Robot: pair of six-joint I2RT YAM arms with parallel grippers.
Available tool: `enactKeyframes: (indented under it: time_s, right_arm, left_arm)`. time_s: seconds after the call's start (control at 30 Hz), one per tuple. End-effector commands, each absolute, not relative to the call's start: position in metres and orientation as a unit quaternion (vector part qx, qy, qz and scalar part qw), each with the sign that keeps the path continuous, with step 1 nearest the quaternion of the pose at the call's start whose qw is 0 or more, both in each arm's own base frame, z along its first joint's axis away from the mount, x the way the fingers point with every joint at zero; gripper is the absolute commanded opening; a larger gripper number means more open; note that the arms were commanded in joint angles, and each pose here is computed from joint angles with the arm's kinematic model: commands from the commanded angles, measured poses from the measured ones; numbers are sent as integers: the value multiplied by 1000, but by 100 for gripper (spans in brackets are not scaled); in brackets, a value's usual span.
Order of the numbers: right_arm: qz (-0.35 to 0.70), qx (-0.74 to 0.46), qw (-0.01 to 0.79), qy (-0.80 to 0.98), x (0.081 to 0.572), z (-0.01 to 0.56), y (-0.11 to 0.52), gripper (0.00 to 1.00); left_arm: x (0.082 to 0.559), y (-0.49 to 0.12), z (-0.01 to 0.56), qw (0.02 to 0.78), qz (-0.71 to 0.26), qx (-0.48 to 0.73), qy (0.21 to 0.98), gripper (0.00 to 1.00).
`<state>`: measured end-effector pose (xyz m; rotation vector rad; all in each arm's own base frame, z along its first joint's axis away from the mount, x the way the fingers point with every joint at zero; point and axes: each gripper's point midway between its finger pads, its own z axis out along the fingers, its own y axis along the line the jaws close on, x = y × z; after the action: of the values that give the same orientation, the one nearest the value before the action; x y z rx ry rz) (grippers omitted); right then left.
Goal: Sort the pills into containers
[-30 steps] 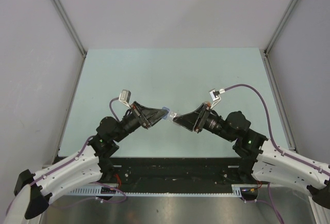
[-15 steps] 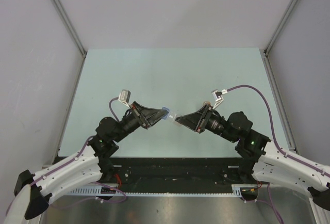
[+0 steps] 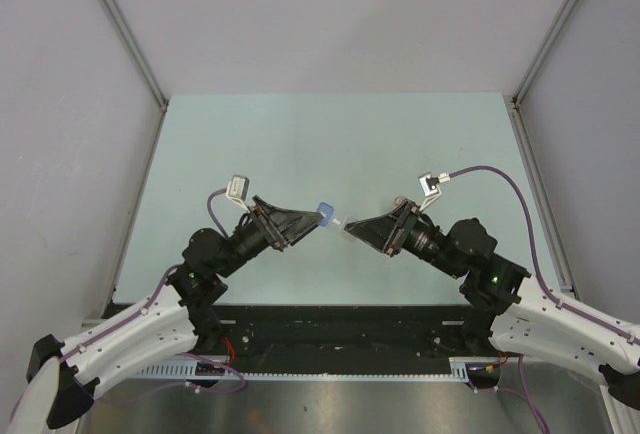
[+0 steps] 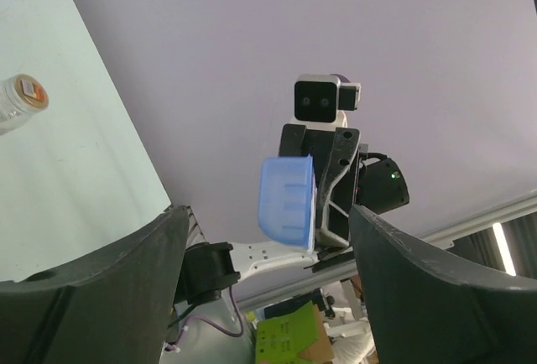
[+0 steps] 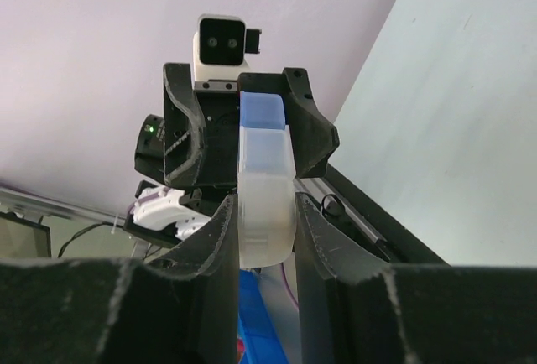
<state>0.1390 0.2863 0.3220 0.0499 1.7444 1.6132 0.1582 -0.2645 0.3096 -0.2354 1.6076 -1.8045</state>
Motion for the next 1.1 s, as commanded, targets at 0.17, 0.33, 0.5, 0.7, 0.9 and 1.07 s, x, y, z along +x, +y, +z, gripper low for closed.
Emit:
enactKeyframes:
  time_s: [0.17, 0.33, 0.5, 0.7, 0.9, 1.07]
  right_arm:
    - [645, 66, 404, 645, 151, 350, 274, 0]
    - [649, 65, 398, 645, 150, 350, 277, 0]
    - [650, 65, 399, 644, 150, 351, 277, 0]
    - [654, 61, 395, 642, 149, 352, 278, 0]
    - [657, 58, 395, 640, 147, 354, 279, 0]
    - [658, 56, 392, 641, 147, 353, 280, 0]
  left_arm:
    - [138, -268, 347, 399, -706, -24, 585, 73]
    - [138, -270, 352, 405, -707, -26, 580, 66]
    - [139, -277, 351, 397, -708, -23, 583, 61]
    - [141, -283, 352, 395, -710, -24, 583, 56]
    - [143, -284, 353, 396, -711, -30, 580, 50]
    - [145, -285, 356, 400, -712, -32, 576, 48]
